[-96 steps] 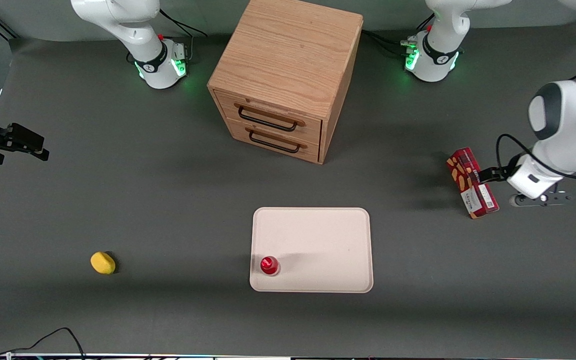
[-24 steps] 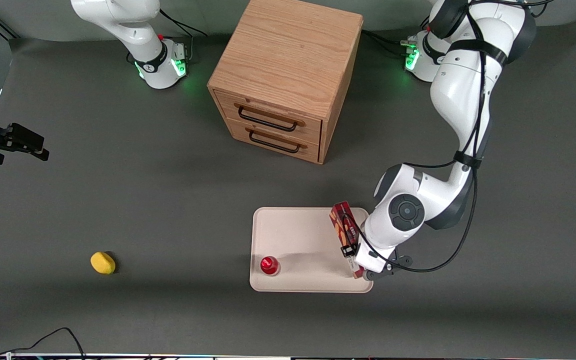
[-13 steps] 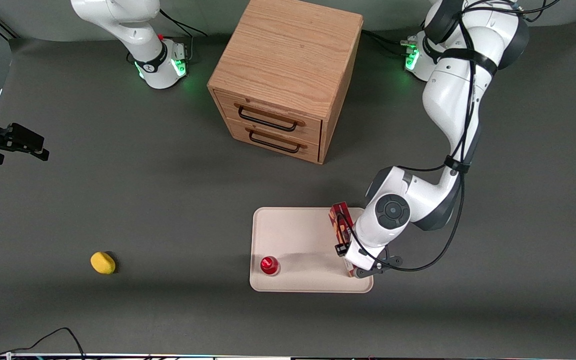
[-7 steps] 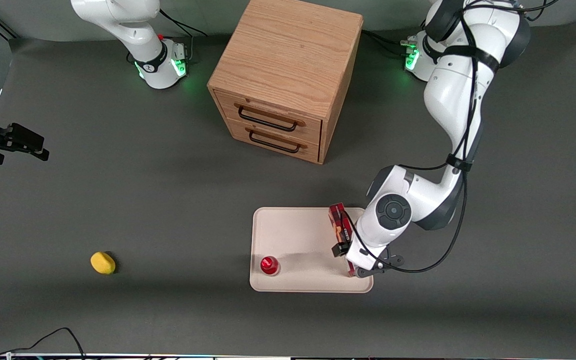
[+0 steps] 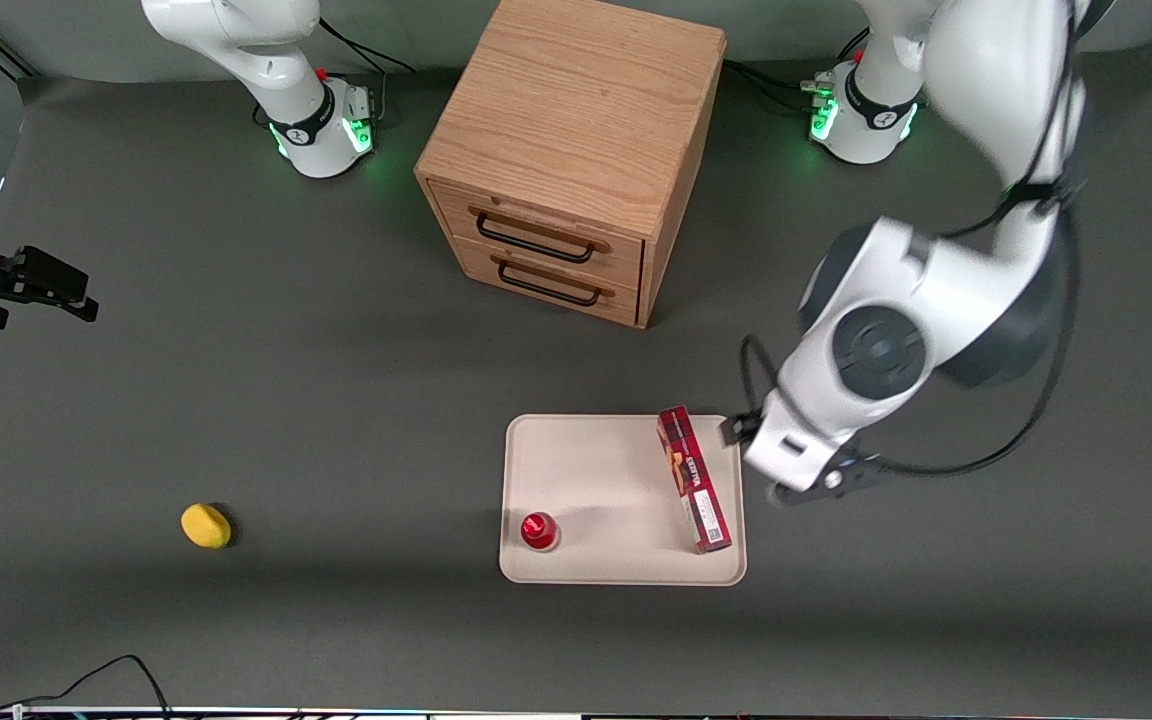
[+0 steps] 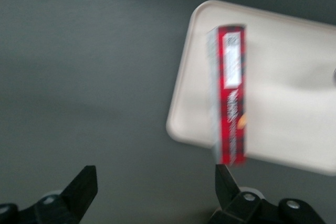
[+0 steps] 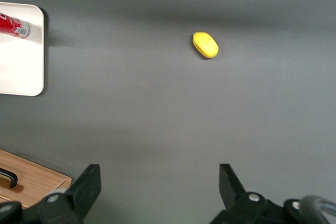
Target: Place red cookie box on tray
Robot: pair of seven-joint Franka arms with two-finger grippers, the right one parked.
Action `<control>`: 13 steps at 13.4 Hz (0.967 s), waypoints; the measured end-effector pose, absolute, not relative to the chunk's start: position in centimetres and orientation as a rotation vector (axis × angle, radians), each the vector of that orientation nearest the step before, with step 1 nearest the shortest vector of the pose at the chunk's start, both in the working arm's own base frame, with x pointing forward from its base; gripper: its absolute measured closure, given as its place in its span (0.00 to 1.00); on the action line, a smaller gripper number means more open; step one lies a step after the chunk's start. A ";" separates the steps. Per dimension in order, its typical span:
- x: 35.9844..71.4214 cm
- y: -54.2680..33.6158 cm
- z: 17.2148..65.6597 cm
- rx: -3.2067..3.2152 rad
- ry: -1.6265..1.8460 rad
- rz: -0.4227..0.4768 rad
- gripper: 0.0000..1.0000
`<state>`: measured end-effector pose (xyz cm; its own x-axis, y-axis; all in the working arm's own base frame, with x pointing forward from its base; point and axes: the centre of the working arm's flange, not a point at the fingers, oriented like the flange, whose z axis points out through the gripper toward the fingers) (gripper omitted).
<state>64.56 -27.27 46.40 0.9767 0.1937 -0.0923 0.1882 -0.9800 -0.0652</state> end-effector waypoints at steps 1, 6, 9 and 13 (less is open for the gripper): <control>63.6 -25.7 49.1 -3.058 -0.262 0.176 0.00; 58.7 -16.6 56.3 -3.072 -0.106 0.230 0.00; 55.2 -8.4 59.3 -3.085 -0.005 0.263 0.00; 53.4 0.6 61.6 -3.107 0.123 0.262 0.00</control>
